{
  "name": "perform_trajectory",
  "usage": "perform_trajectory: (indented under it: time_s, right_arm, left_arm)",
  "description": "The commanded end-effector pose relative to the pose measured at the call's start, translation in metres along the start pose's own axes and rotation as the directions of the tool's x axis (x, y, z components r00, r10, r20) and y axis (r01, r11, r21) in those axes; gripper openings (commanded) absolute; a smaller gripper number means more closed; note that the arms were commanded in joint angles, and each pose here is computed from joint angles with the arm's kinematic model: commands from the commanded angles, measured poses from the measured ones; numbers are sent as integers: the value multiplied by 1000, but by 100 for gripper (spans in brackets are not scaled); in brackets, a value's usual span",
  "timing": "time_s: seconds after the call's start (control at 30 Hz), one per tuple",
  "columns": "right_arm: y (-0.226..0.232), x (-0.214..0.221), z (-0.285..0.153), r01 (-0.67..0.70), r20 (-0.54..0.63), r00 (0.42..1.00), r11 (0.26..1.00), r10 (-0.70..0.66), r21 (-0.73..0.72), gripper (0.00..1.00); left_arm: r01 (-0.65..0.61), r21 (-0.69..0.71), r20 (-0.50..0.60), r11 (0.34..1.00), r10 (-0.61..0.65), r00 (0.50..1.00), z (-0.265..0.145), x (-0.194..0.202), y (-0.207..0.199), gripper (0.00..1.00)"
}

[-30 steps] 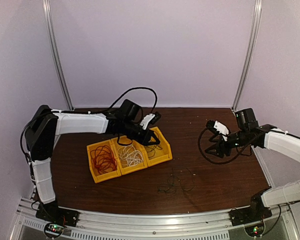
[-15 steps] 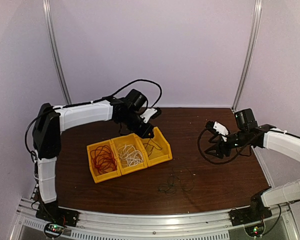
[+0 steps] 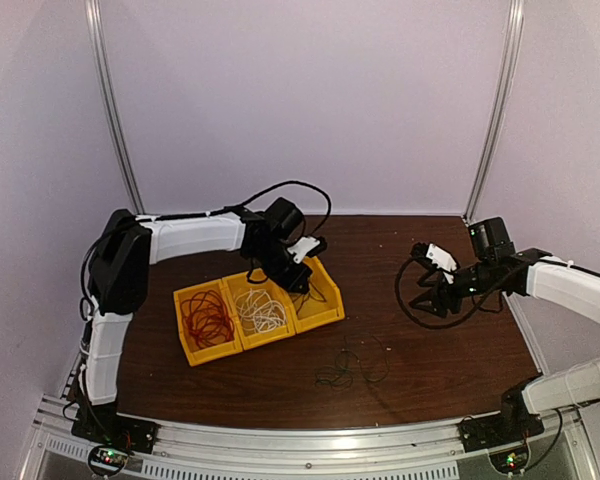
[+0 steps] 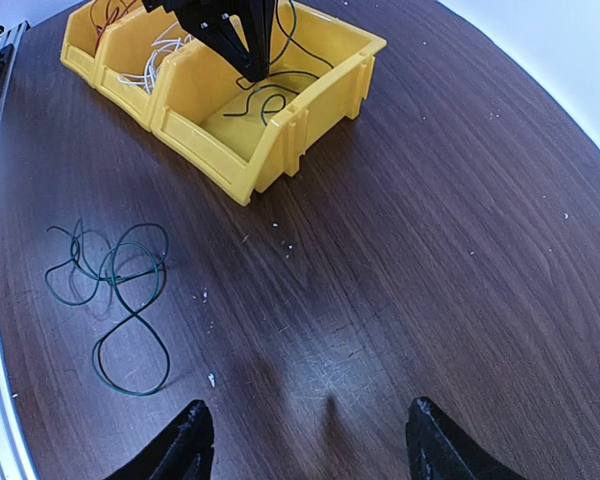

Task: Untangle the cables
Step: Place the untangled cable in the bin.

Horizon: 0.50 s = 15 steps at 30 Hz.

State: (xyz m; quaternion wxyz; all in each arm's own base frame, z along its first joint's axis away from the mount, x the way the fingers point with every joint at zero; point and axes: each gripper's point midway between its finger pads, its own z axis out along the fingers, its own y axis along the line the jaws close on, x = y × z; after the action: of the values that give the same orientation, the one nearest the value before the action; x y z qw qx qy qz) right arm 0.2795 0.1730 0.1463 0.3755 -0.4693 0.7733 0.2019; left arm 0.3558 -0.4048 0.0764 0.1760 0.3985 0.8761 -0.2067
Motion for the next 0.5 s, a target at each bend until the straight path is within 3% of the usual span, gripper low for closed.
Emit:
perform_trajectory:
  time_s: [0.0, 0.1, 0.3, 0.47]
  right_arm:
    - [-1, 0, -1, 3, -2, 1000, 1000, -3, -2, 66]
    - [-1, 0, -1, 3, -3, 1000, 1000, -3, -1, 66]
    - [-1, 1, -1, 4, -6, 1000, 1000, -4, 0, 66]
    - [-1, 2, 1, 2, -11, 1000, 1000, -2, -2, 66]
  left_arm:
    - [-18, 44, 9, 999, 18, 1000, 12, -5, -9, 0]
    - [-19, 37, 2, 999, 19, 1000, 16, -4, -8, 4]
    - [-43, -1, 22, 999, 43, 999, -1, -13, -11, 24]
    - [-54, 13, 39, 998, 53, 998, -31, -21, -21, 28]
